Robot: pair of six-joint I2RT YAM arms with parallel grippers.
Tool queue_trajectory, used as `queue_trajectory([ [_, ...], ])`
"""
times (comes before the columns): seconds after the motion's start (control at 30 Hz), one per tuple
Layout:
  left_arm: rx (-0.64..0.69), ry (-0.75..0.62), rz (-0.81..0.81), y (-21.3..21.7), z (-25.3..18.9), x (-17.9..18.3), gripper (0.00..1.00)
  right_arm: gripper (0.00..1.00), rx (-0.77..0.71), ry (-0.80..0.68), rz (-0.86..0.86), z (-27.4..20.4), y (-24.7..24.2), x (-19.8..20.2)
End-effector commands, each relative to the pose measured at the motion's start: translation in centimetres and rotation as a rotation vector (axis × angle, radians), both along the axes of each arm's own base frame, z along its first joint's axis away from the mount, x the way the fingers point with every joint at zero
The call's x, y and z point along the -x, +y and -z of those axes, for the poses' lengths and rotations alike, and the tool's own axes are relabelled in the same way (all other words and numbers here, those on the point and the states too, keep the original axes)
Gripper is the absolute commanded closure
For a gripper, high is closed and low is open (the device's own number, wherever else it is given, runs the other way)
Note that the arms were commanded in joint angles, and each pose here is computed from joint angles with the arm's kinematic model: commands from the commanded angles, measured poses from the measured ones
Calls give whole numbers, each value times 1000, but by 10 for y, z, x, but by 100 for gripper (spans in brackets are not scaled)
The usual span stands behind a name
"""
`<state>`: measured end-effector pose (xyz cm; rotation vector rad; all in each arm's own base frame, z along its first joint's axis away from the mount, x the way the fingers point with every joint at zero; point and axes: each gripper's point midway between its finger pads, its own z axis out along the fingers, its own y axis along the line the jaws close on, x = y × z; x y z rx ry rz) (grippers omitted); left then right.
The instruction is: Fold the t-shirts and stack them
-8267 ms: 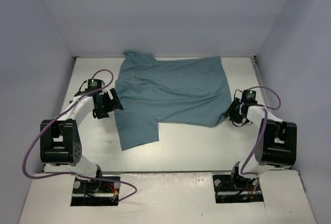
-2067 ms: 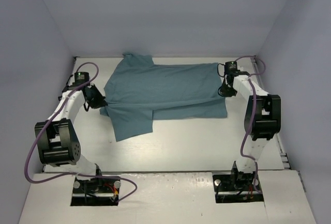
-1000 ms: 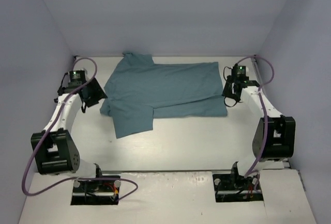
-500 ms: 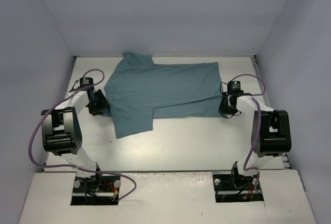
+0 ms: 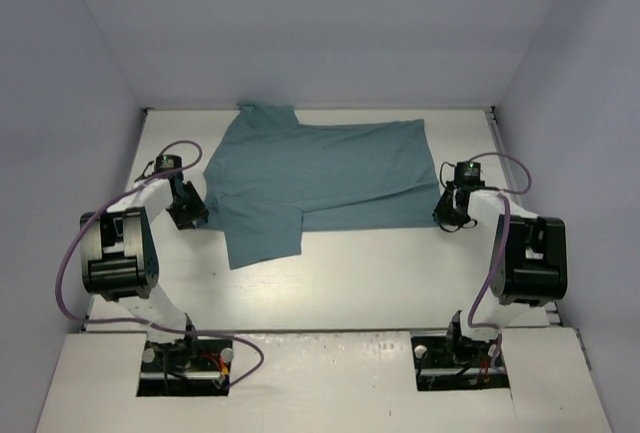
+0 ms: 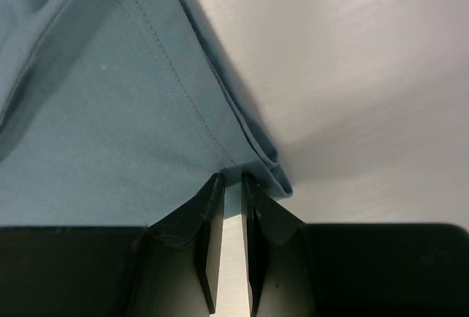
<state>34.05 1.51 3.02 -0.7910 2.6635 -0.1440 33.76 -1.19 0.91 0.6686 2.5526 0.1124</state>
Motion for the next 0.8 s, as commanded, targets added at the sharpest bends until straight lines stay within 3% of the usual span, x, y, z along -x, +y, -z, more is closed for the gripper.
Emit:
queue_trajectory([
  [0.0, -60, -17, -62, 15, -28, 24, 65, 86, 99, 78, 94, -5, -24, 35],
  [0.13, -13, -114, -40, 4, -62, 25, 59, 85, 119, -58, 46, -51, -14, 23],
  [0.2, 42, -183, -8, -10, -84, 24, 49, 84, 132, -169, -33, -87, 10, 15],
  [0.33, 98, -272, 117, -53, -118, 40, 43, 81, 79, -295, -177, -126, 66, 10],
  [0.47, 158, -195, 189, -101, -97, 80, 43, 80, 25, -331, -267, -134, 110, 16],
  [0.77, 139, -94, 119, -112, -41, 115, 44, 81, -56, -336, -529, -120, 225, 36],
])
